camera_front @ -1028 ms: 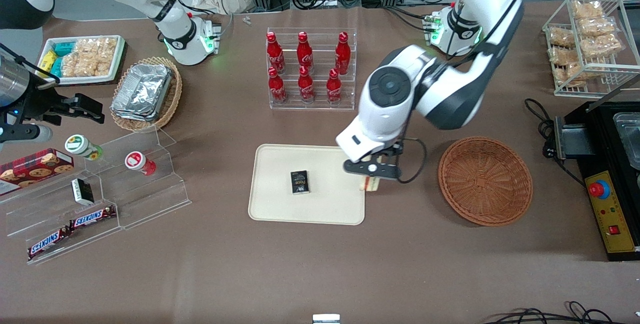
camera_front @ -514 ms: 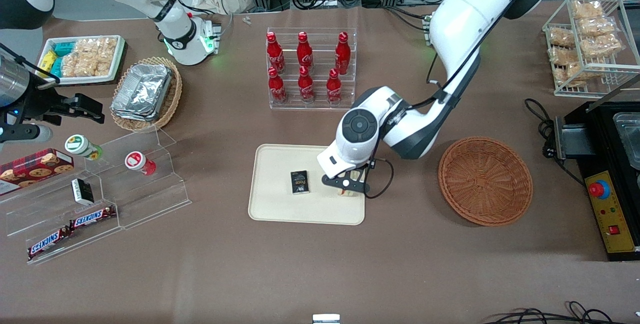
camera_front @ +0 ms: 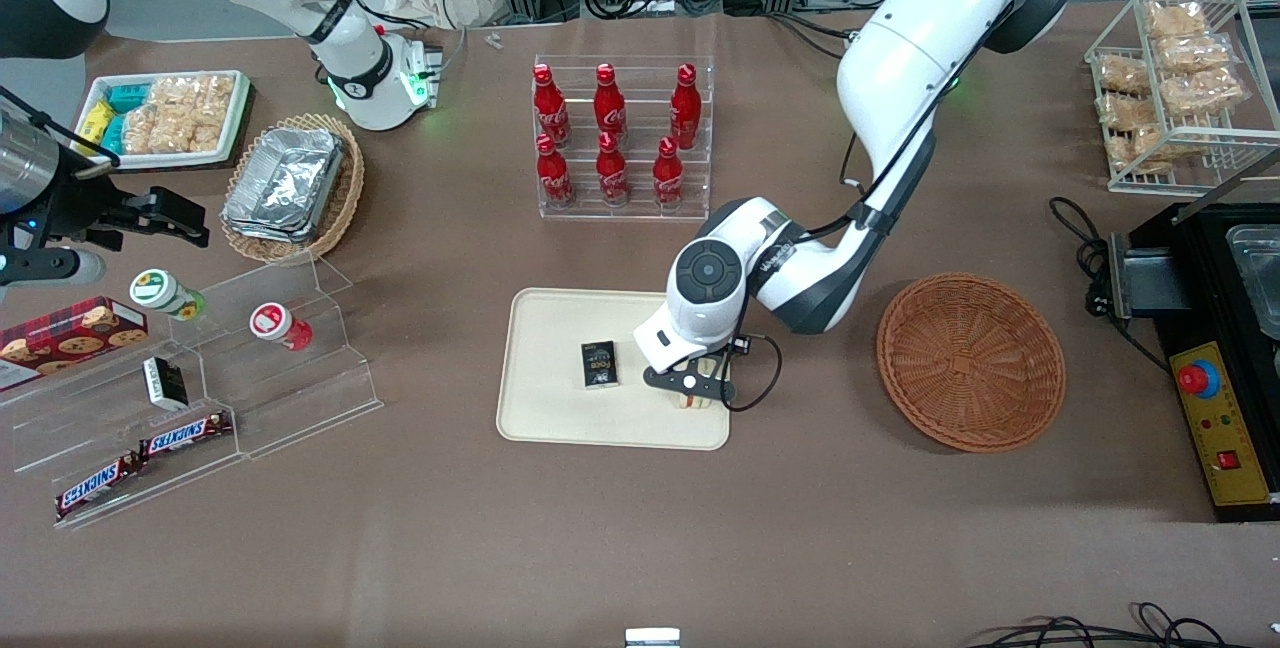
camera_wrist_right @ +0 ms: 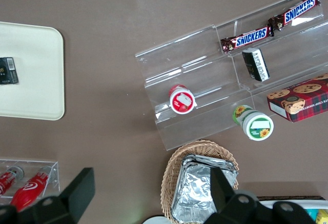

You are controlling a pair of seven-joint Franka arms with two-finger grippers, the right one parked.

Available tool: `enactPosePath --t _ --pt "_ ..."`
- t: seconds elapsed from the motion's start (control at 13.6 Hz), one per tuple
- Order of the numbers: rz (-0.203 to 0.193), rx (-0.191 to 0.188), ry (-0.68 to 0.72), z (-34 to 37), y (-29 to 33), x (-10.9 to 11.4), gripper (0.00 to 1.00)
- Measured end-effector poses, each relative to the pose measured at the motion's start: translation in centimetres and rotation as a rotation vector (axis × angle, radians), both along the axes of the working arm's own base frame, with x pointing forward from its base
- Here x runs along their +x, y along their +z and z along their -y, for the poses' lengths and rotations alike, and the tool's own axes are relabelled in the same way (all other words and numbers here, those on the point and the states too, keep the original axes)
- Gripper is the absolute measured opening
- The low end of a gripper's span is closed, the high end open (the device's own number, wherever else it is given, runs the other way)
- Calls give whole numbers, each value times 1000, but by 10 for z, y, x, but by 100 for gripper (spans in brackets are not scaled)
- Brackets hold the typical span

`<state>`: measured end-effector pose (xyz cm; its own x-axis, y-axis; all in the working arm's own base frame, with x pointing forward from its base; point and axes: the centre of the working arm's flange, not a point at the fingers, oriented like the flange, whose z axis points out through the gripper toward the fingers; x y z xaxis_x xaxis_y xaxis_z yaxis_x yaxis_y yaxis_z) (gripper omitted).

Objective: Place sandwich from basket to tray

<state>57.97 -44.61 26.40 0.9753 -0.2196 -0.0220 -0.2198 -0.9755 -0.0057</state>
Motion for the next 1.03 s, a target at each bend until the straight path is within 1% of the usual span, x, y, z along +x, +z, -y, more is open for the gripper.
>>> enactPosePath --t 0.22,0.29,0.37,0.44,0.51,0.59,0.66,0.73,0.88,0.95,1.03 --pt "4 38 61 -7 51 0 84" --pt "19 45 82 -13 76 1 95" --pt "44 44 112 -22 103 4 100" --pt "70 40 147 -35 130 9 100" --pt "84 47 180 -53 155 13 100" --pt "85 66 210 -73 177 17 100" --pt "82 86 217 -97 198 20 100" --pt "77 104 184 -123 219 23 100" --pt "41 147 77 -181 255 27 100" --pt "28 161 59 -207 271 27 100" --pt "26 169 66 -229 286 25 100"
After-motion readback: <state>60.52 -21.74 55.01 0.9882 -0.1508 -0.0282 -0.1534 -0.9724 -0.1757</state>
